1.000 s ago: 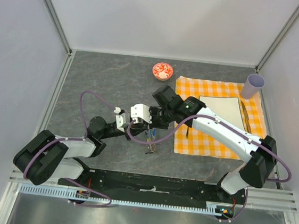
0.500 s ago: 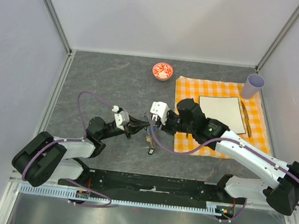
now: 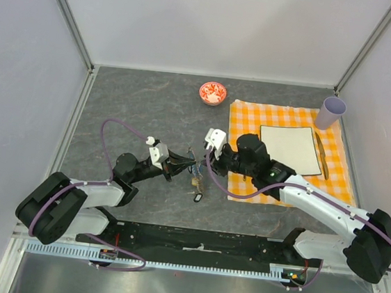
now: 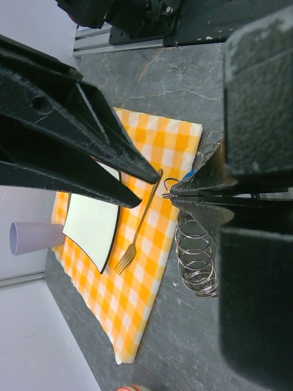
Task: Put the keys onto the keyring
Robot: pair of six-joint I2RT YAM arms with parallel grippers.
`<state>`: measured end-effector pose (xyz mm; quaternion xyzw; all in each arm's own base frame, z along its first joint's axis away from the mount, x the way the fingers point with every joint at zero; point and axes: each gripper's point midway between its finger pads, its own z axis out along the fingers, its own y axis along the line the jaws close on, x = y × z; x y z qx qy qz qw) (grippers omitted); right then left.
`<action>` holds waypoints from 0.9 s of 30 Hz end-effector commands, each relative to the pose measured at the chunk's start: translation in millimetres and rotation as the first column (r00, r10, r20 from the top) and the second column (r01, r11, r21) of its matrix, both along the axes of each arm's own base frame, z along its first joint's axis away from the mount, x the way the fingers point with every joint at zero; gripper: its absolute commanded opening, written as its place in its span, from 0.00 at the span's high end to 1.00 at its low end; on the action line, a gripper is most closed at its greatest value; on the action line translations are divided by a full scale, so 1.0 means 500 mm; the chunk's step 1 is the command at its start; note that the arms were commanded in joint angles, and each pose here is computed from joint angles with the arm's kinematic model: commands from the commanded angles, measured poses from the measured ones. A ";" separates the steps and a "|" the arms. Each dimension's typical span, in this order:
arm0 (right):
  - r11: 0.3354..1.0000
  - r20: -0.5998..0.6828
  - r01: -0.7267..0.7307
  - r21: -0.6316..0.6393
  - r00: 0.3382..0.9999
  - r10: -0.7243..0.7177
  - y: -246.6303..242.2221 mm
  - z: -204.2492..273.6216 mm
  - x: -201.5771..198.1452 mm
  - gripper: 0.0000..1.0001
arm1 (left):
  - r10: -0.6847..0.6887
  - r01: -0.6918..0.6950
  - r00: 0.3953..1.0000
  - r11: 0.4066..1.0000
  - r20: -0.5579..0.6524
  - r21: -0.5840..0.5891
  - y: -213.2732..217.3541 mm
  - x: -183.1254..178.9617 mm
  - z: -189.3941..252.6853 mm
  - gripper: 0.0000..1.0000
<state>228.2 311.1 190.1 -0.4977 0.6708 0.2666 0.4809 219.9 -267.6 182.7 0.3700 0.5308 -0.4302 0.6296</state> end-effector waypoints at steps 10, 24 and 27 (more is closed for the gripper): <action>0.993 -0.005 -0.037 0.109 0.999 0.038 0.023 0.030 0.001 0.72 | 0.063 0.014 0.950 0.969 0.305 -0.245 0.020 -0.014 0.189 0.98; 0.996 -0.050 -0.039 0.079 0.998 0.043 0.022 -0.007 0.005 0.73 | 0.068 0.014 0.950 0.966 0.306 -0.258 0.019 -0.010 0.201 0.98; 0.996 -0.057 -0.042 0.082 0.997 0.047 0.025 -0.012 0.008 0.75 | 0.068 0.015 0.949 0.966 0.308 -0.259 0.018 -0.009 0.203 0.98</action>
